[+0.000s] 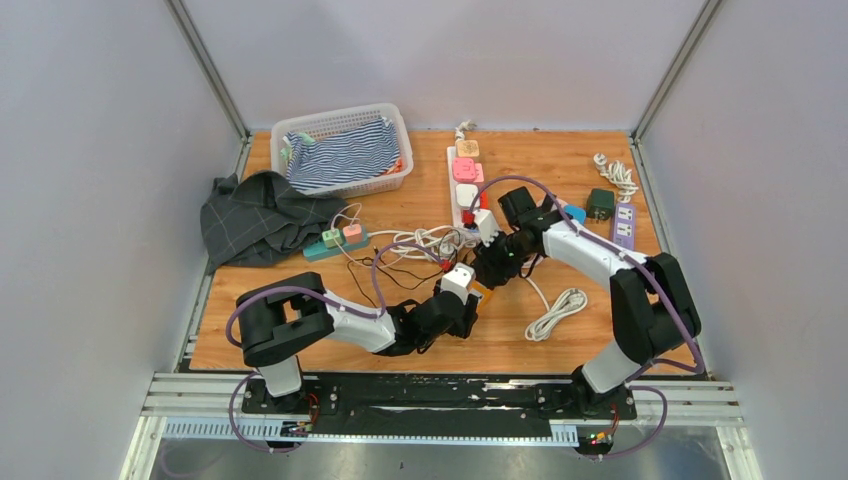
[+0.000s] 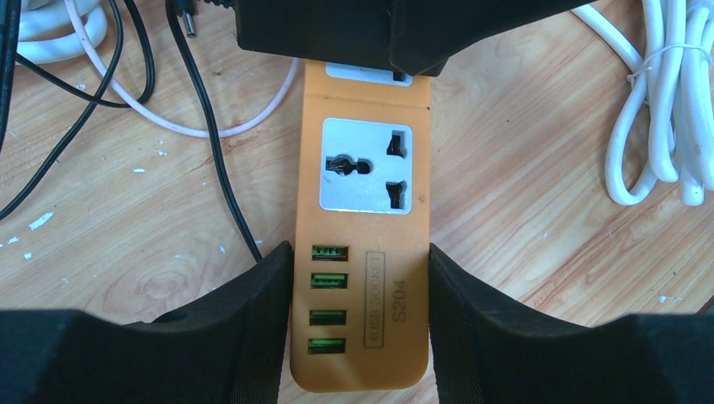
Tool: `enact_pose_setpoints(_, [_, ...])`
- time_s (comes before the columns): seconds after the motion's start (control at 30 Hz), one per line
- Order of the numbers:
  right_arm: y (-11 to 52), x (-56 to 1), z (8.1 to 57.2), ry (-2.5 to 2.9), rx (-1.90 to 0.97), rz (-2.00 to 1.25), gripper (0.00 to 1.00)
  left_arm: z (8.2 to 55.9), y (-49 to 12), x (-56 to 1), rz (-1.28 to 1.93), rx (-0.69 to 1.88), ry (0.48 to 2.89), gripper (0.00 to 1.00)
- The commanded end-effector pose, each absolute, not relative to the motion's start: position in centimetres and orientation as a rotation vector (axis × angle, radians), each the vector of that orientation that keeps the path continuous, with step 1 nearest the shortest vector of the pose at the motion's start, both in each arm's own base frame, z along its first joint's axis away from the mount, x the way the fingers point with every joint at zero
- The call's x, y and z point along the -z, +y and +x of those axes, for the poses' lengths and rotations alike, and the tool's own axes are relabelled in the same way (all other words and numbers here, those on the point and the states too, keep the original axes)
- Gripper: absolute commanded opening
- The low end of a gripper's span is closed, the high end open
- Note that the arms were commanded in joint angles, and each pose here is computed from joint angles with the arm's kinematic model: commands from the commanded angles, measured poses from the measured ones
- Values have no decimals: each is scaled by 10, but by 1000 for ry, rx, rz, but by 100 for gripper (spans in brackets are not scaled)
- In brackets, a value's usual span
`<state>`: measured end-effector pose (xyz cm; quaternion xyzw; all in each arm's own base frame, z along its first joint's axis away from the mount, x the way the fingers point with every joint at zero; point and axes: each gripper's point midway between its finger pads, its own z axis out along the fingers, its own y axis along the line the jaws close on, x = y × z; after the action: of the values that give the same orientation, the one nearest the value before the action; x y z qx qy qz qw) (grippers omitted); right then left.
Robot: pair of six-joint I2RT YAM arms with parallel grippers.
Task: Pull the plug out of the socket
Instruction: Remove the plug from the socket.
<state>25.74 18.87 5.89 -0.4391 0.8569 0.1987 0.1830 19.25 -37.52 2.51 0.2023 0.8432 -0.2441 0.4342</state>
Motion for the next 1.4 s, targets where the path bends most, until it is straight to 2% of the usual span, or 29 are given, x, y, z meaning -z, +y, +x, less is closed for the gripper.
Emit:
enact_pose_setpoints(0.0, [198, -52, 219, 2494, -835, -1233, 0, 182, -352, 14, 545, 506, 2216, 0])
enact_pose_setpoints(0.1, [216, -52, 207, 2423, -794, -1352, 0, 184, -351, 10, 526, 507, 2207, 0])
enact_pose_setpoints(0.23, [247, -65, 182, 2303, -894, -1492, 0, 186, -346, 7, 511, 492, 2197, 0])
enact_pose_setpoints(0.47, [205, -50, 228, 2427, -591, -1339, 0, 185, -349, 11, 523, 500, 2210, 0])
enact_pose_setpoints(0.57, [195, -45, 233, 2462, -549, -1288, 0, 185, -350, 11, 531, 502, 2209, 0])
enact_pose_setpoints(0.77, [244, -63, 179, 2329, -986, -1470, 0, 186, -349, 12, 527, 501, 2212, 0])
enact_pose_setpoints(0.87, [254, -71, 165, 2284, -1065, -1535, 0, 185, -349, 13, 531, 501, 2215, 0])
enact_pose_setpoints(1.17, [191, -46, 239, 2456, -468, -1283, 0, 182, -352, 18, 555, 509, 2228, 0])
enact_pose_setpoints(1.23, [196, -47, 235, 2447, -514, -1288, 0, 183, -352, 19, 556, 508, 2230, 0])
enact_pose_setpoints(1.37, [228, -51, 195, 2382, -805, -1455, 0, 183, -353, 20, 559, 510, 2235, 0])
